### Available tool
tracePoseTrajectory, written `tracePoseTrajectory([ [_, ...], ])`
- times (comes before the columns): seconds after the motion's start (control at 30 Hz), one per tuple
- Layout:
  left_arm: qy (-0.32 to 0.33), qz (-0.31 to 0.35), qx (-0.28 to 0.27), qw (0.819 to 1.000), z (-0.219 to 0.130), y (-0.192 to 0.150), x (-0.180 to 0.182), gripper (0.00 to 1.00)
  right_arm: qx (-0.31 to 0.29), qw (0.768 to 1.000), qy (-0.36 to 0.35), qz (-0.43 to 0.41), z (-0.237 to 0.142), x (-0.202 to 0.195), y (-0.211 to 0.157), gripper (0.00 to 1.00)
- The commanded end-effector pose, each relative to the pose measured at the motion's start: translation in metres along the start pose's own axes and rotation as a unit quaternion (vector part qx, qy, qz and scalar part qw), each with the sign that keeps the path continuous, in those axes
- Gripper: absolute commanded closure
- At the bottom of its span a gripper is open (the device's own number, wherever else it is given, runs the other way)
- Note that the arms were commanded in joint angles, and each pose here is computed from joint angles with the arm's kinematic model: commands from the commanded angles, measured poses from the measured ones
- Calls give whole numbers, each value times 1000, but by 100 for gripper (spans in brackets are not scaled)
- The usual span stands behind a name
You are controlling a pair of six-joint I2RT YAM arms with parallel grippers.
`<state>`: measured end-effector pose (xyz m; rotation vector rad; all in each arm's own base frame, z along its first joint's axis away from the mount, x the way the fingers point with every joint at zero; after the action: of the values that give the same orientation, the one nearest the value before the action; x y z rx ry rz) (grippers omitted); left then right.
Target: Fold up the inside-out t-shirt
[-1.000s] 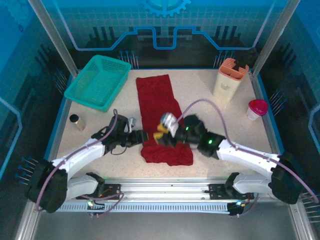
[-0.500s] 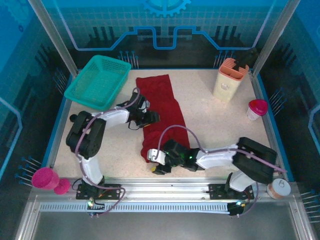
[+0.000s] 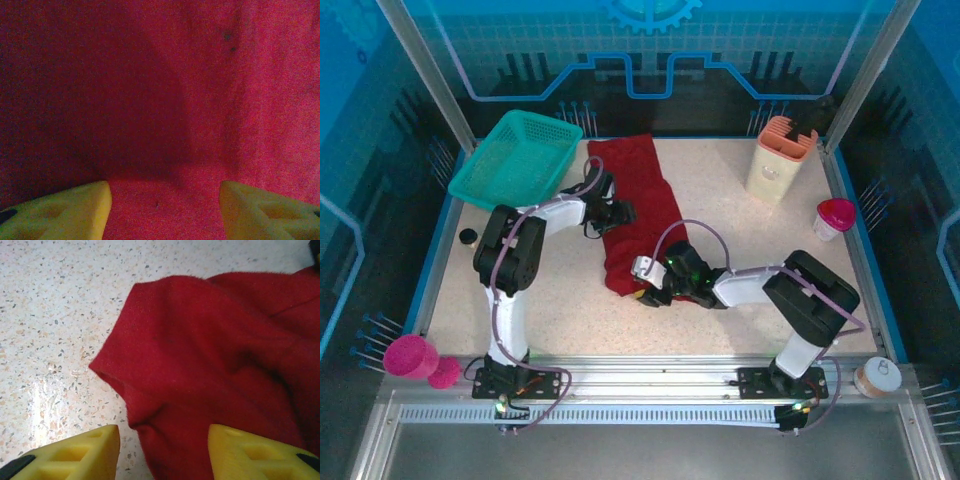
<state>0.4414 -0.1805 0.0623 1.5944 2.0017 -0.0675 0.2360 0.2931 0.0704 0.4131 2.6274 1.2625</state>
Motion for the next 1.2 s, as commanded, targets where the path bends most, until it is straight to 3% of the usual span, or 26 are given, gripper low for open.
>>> tracePoseTrajectory([
  [0.0,56,-34,29,997,16,-11,33,39,-17,999,-8,-45,-6,21,14,49],
  [0.23,44,-61,35,997,19,-19,35,40,-84,995,-59,-4,9,69,20,49],
  [0.4,21,-67,30,997,14,-24,30,40,-108,990,-88,14,16,66,21,50],
  [0.63,22,-64,38,997,16,-25,30,40,-82,992,-96,23,29,57,12,50],
  [0.93,25,-67,44,996,19,-30,35,40,-73,989,-130,9,56,43,9,76],
  [1.0,26,-69,40,996,19,-30,36,41,-75,986,-146,10,53,40,11,74],
  [1.17,25,-70,42,996,19,-30,35,41,-97,979,-178,4,39,35,8,59],
])
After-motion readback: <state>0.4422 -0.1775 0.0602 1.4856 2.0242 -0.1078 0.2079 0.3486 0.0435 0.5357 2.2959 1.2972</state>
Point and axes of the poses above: each hand's point on the last joint's axis, 136 mm out from that joint toward the fingers, its own z axis out along the fingers, its own x axis along the line the jaws close on, y = z × x, the point moved 4 cm from there along -z, back along the fingers, and after that the axes turned 3 degrees about z, right-handed, at the moved point
